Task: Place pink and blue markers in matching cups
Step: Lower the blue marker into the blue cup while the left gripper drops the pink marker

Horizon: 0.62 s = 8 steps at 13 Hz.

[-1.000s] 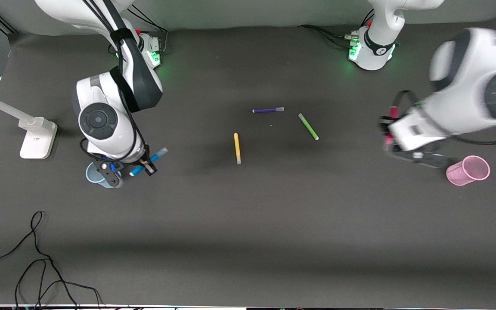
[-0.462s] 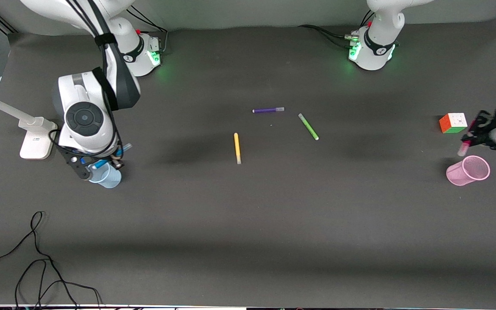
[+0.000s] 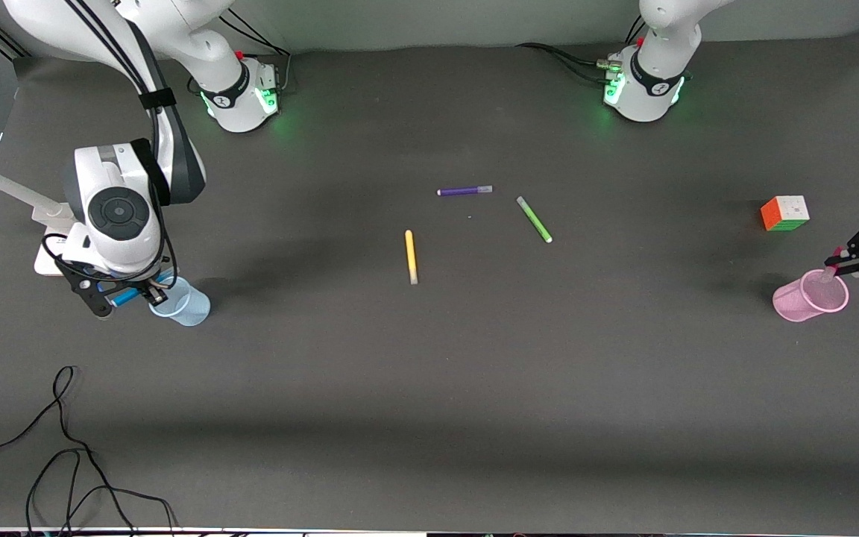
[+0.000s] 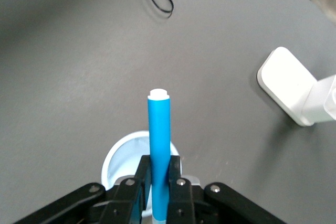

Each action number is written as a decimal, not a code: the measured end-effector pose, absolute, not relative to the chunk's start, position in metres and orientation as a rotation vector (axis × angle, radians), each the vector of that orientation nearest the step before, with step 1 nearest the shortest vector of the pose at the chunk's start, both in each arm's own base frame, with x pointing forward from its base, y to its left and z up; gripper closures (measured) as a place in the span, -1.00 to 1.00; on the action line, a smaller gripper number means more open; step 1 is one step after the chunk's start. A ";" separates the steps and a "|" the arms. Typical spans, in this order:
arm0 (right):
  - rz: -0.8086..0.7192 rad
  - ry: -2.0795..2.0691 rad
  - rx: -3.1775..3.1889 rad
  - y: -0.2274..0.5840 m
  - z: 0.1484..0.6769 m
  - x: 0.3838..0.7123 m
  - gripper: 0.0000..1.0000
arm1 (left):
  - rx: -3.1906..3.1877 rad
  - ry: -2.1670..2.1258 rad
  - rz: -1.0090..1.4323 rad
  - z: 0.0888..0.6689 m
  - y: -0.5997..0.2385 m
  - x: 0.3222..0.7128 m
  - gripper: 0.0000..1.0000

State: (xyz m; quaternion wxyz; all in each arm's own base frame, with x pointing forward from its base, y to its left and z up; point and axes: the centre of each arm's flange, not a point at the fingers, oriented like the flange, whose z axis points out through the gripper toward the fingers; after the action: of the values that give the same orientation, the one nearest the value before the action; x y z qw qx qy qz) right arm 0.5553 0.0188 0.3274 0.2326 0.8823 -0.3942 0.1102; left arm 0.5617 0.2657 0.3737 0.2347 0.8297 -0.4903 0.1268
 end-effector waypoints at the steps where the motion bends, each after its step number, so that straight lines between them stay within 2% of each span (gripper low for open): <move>1: 0.319 -1.072 2.419 0.015 0.325 0.556 0.66 | 2.212 -1.383 0.420 0.352 0.280 0.558 0.66; 4: 0.411 -1.060 2.382 0.013 0.301 0.551 0.66 | 2.096 -1.439 0.561 0.306 0.311 0.546 0.66; 8: 0.475 -1.092 2.314 0.017 0.265 0.542 0.66 | 2.018 -1.501 0.707 0.285 0.328 0.549 0.66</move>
State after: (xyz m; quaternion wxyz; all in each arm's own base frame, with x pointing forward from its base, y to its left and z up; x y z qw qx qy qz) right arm 0.5415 0.0168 0.2647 0.2664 0.8569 -0.4046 0.1759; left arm 0.5487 0.3281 0.2847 0.2615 0.7455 -0.5547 0.2611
